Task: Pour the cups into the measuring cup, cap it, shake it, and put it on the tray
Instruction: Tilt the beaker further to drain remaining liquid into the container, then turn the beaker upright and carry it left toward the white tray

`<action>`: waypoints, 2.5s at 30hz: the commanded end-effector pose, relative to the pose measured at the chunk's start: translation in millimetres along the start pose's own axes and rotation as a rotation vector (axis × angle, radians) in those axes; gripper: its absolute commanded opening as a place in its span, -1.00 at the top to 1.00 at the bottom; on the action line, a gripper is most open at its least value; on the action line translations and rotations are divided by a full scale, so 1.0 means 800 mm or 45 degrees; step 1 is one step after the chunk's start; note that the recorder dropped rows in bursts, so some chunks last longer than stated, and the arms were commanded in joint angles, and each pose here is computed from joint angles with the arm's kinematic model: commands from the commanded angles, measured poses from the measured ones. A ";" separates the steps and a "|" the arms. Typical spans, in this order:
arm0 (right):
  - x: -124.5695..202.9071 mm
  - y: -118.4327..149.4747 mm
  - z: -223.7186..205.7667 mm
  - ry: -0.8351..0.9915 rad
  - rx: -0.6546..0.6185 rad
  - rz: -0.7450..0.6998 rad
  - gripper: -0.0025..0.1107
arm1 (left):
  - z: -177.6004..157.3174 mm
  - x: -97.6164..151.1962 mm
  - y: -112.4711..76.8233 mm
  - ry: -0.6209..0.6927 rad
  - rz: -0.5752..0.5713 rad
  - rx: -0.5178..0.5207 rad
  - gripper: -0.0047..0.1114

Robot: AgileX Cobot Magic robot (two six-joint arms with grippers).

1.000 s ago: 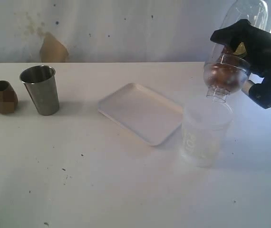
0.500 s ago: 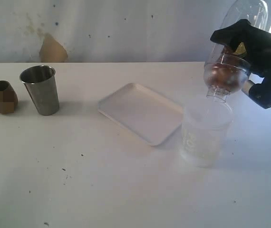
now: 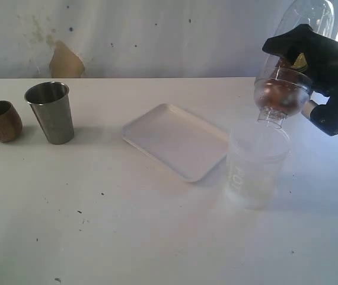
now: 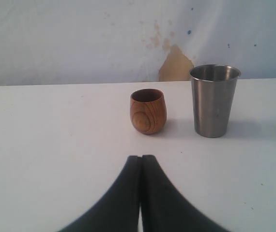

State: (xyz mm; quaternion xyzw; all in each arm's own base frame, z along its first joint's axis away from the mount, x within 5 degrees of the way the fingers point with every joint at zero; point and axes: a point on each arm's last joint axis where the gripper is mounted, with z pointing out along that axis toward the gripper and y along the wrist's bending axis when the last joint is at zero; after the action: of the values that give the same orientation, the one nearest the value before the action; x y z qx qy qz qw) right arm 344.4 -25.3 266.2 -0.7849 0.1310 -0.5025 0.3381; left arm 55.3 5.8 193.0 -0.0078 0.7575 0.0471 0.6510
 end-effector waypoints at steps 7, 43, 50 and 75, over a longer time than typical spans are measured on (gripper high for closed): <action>0.007 -0.005 -0.001 0.029 0.031 0.001 0.96 | 0.000 0.001 0.000 -0.001 -0.011 0.005 0.92; 0.007 -0.006 -0.001 0.029 0.033 -0.064 0.96 | 0.000 0.001 0.000 -0.001 -0.011 0.005 0.92; 0.007 -0.006 -0.001 0.029 0.035 -0.112 0.96 | 0.000 0.001 0.000 -0.001 -0.011 0.005 0.92; 0.006 -0.012 -0.002 -0.013 0.106 0.685 0.96 | 0.000 0.001 0.000 -0.001 -0.011 0.005 0.92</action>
State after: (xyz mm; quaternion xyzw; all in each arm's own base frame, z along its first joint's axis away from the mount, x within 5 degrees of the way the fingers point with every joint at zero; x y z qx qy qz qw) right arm 343.2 -21.1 268.9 -0.7518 0.2313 -0.4418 0.4314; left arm 55.3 5.8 193.0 -0.0078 0.7575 0.0471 0.6510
